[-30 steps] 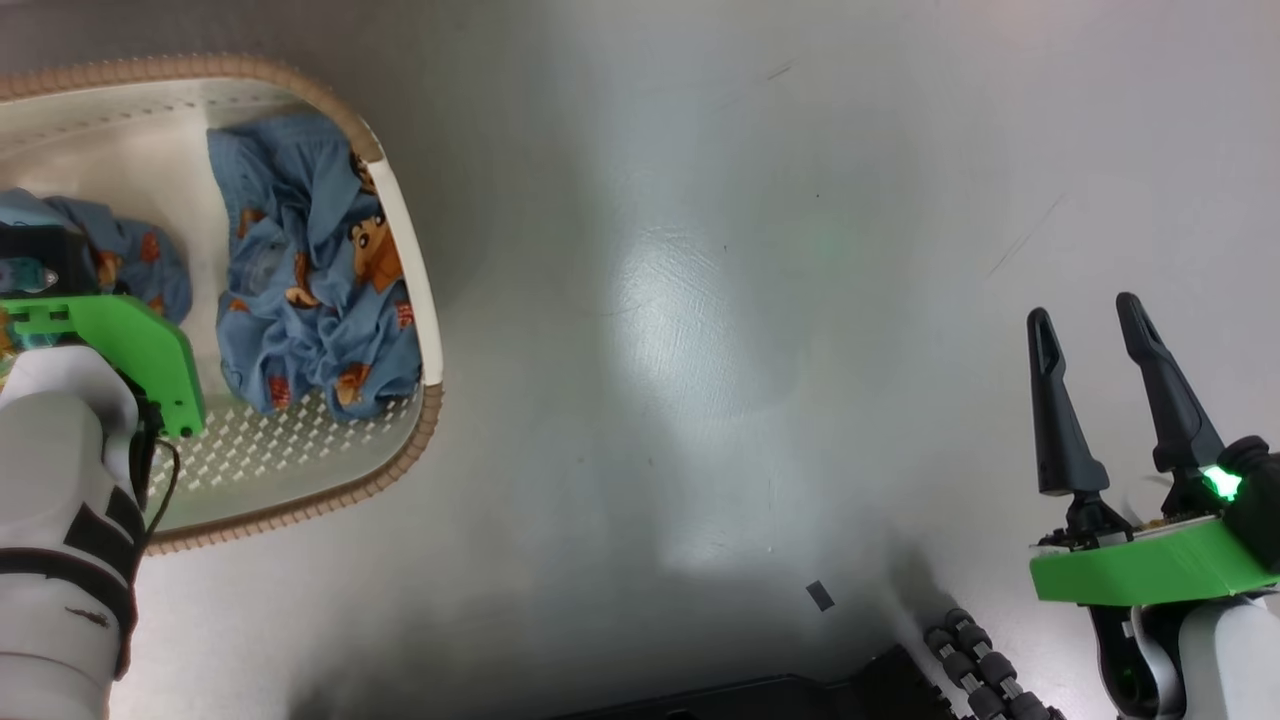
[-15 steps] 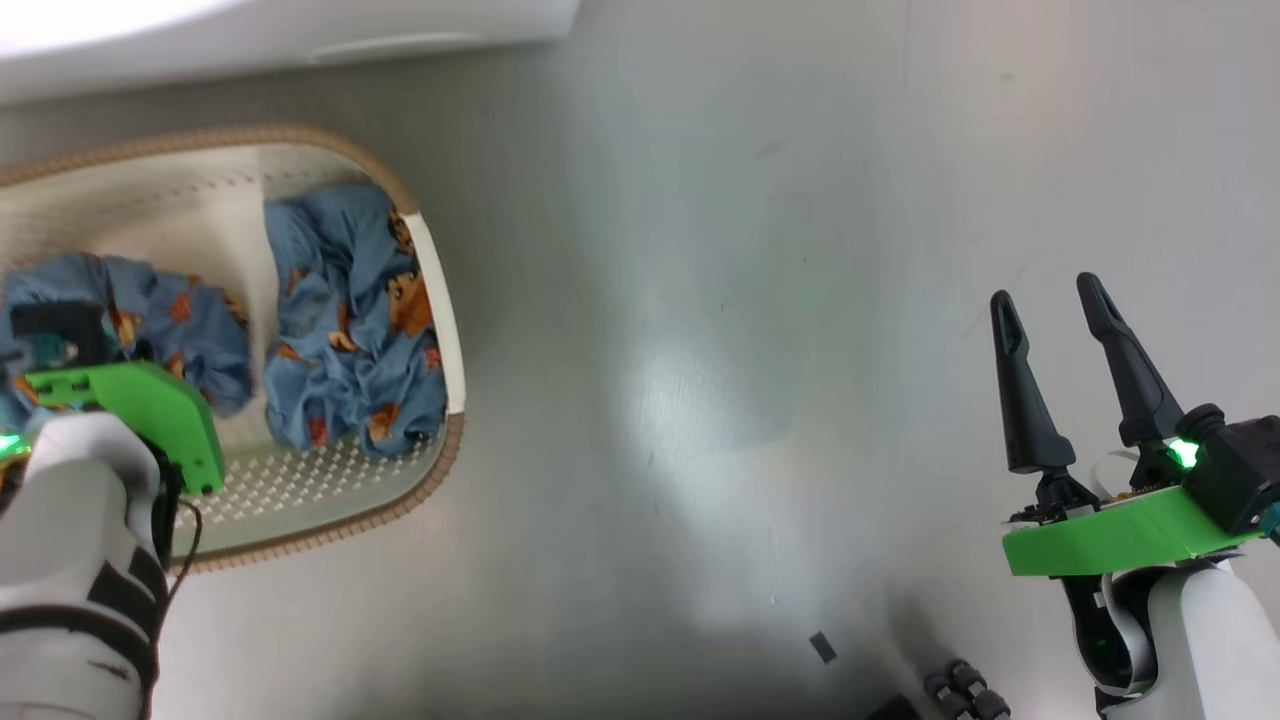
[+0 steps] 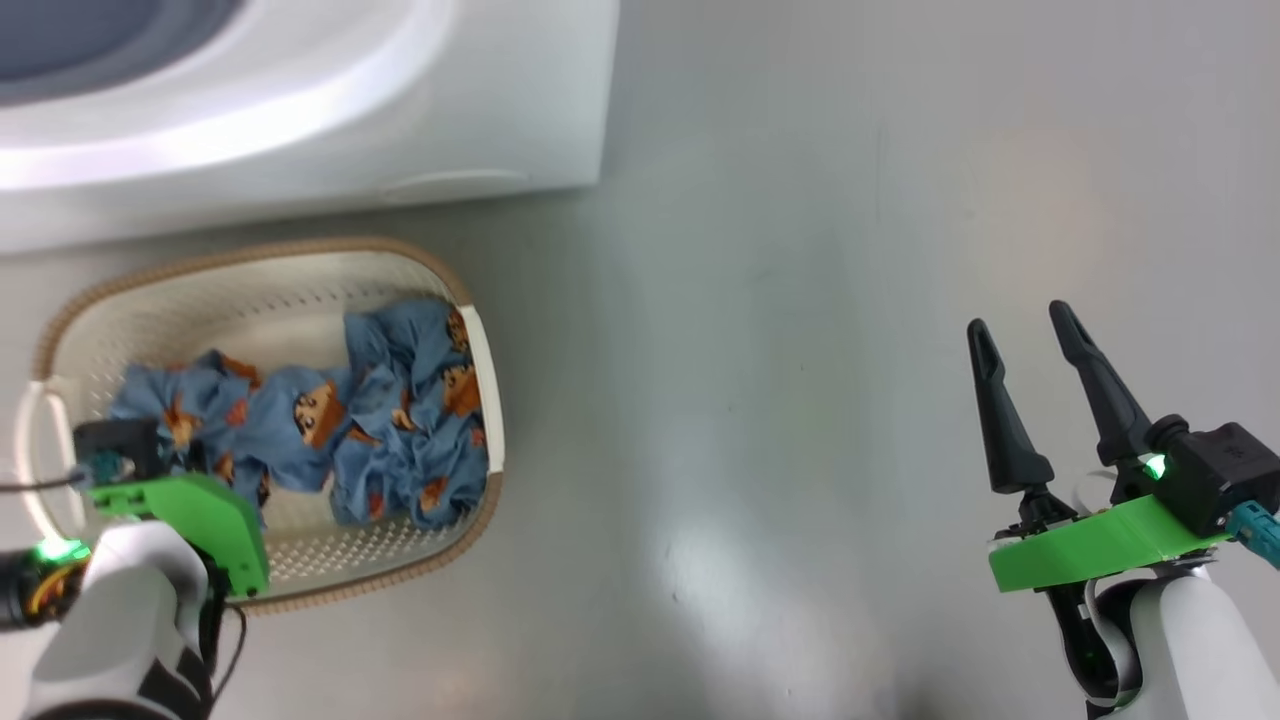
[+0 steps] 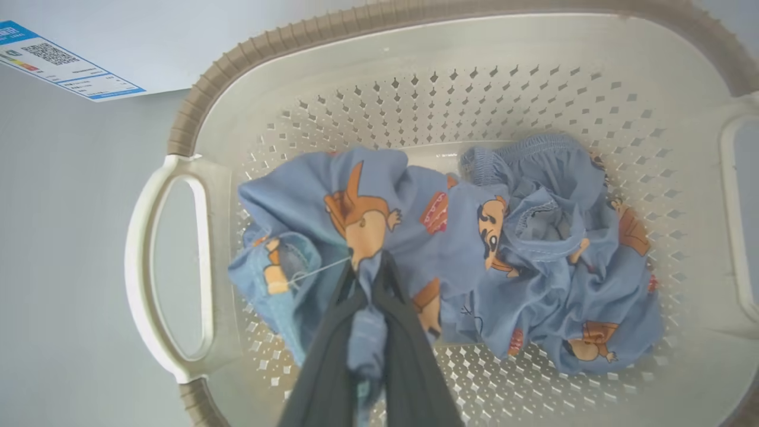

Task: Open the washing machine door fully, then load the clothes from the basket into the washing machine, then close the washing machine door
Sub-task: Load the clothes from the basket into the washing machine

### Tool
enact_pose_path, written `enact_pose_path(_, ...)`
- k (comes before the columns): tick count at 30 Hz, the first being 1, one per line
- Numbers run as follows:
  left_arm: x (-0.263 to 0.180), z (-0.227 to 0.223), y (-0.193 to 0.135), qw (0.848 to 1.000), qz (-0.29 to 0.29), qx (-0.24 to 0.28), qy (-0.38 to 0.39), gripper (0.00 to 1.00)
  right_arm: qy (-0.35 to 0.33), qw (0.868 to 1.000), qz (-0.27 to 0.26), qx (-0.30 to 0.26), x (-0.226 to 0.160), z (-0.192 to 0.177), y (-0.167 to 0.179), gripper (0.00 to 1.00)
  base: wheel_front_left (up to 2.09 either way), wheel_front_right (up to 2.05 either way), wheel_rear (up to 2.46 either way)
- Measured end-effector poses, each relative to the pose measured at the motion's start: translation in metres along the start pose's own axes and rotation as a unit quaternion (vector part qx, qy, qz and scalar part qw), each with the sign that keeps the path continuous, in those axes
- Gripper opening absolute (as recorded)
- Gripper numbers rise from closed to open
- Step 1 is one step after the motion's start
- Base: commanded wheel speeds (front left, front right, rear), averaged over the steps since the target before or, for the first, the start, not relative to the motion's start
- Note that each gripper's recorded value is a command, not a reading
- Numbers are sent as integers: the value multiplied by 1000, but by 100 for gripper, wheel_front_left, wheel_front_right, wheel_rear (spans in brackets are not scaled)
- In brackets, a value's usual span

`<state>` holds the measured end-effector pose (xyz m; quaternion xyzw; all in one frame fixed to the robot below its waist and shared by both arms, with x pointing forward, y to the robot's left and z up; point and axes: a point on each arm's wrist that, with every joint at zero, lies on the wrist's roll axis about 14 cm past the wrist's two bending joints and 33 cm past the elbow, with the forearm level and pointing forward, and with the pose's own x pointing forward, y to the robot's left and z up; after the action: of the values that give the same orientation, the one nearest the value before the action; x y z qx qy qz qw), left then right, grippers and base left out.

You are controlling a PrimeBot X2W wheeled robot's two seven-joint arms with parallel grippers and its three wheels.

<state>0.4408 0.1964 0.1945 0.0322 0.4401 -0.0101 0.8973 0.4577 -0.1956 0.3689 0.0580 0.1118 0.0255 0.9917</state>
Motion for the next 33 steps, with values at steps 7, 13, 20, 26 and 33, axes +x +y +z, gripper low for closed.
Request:
enact_pose_path(7,-34,22,1,998,-2,-14,-57,0,-34,999,11,2,-8,31,10,100,0,0,0)
enact_pose_path(13,-67,37,3,993,2,-34,-113,0,-58,998,22,5,-21,52,19,100,0,0,0)
enact_pose_path(20,-109,56,1,981,-4,-55,-184,0,-83,996,32,6,-37,73,27,100,0,0,0)
enact_pose_path(26,-151,59,0,969,-5,-68,-237,0,-104,994,38,13,-57,89,35,100,0,0,0)
enact_pose_path(33,-190,68,0,952,-7,-87,-294,0,-121,992,43,17,-77,101,42,100,0,0,0)
